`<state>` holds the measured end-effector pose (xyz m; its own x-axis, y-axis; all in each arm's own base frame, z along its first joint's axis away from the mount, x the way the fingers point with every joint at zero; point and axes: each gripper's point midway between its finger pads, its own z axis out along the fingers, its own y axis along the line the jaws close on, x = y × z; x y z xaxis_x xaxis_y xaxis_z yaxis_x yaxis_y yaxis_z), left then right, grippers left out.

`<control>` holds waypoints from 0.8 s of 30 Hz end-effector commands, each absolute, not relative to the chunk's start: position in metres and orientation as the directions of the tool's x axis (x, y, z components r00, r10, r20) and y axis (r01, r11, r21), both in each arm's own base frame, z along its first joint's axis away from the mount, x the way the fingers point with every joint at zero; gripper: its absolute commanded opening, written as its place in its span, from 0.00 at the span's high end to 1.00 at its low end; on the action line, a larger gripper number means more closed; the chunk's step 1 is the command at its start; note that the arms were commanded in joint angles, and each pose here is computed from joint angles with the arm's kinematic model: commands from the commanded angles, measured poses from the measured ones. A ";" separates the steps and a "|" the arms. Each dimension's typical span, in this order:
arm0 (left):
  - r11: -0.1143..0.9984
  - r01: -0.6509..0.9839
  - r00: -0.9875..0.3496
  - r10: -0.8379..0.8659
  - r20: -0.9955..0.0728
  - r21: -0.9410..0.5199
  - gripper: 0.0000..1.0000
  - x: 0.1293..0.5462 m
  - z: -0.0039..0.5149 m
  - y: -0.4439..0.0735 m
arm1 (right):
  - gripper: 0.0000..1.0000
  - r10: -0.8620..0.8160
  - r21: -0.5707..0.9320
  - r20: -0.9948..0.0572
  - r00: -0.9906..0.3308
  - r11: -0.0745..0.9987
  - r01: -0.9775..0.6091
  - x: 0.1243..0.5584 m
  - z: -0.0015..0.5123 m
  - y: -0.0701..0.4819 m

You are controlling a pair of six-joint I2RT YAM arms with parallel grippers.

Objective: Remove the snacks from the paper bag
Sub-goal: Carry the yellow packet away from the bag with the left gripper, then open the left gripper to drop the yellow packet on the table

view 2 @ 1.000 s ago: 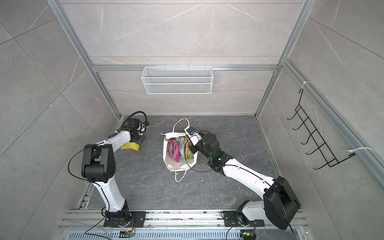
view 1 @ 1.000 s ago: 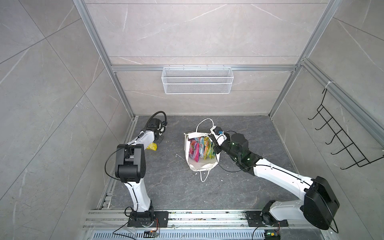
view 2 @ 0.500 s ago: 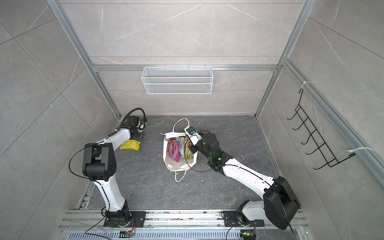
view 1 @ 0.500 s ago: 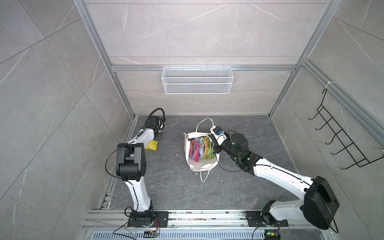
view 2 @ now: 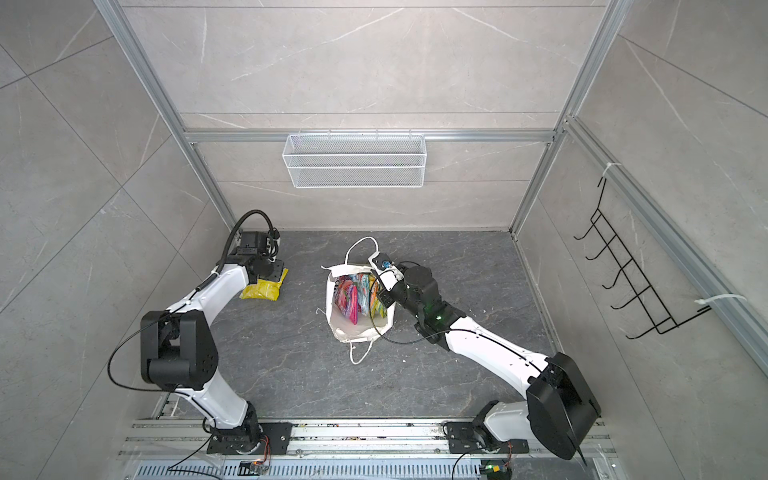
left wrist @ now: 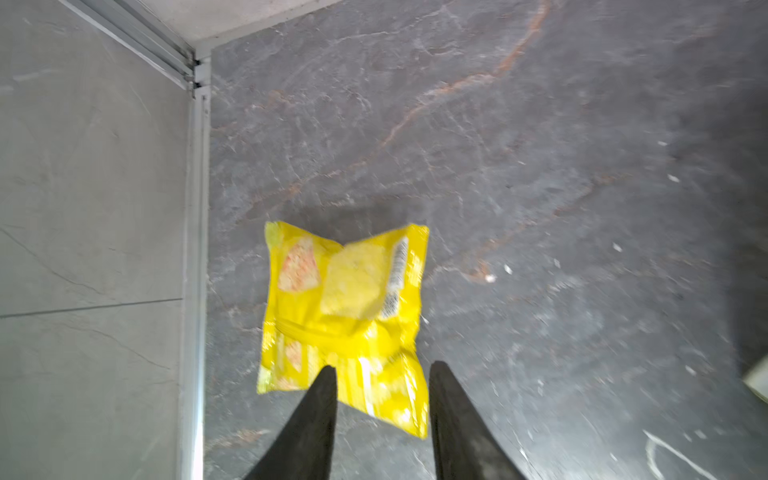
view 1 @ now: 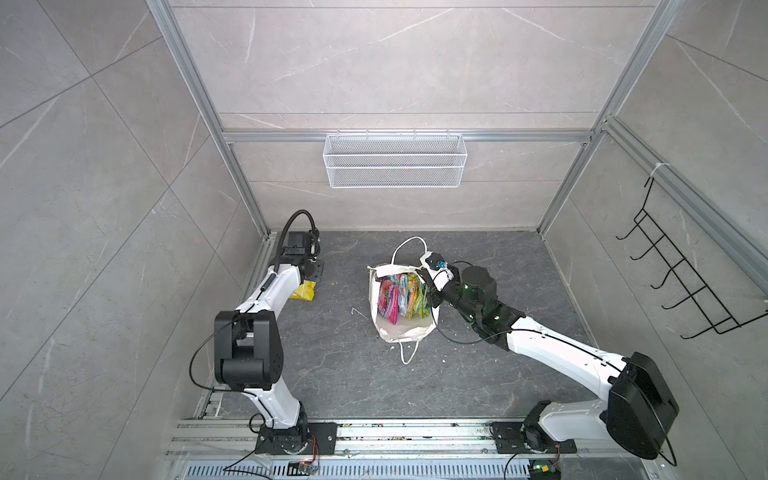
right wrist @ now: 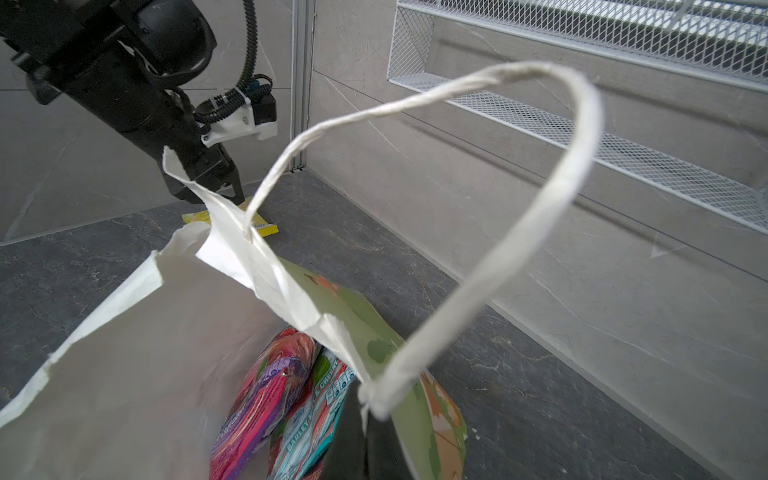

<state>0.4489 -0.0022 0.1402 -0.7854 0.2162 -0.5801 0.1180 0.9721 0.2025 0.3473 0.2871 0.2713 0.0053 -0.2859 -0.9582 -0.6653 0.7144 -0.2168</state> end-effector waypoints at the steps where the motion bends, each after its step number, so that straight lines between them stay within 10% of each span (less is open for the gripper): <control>1: 0.993 0.071 -0.821 0.109 -0.560 0.090 0.65 0.445 0.127 -0.007 | 1.00 -0.262 -0.196 -0.965 0.001 0.717 -0.669 0.348 0.280 0.290; 24: 0.992 -0.076 -0.833 -0.118 -0.540 -0.099 0.64 0.488 0.084 0.027 | 1.00 -0.271 -0.201 -0.963 -0.007 0.731 -0.653 0.347 0.282 0.284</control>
<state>0.4787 0.0298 0.0753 -0.8542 -0.0885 -0.5123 -0.0719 0.9960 -0.0523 0.3467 0.2873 0.2693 -0.0053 -0.2854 -0.9584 -0.6690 0.7134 -0.2087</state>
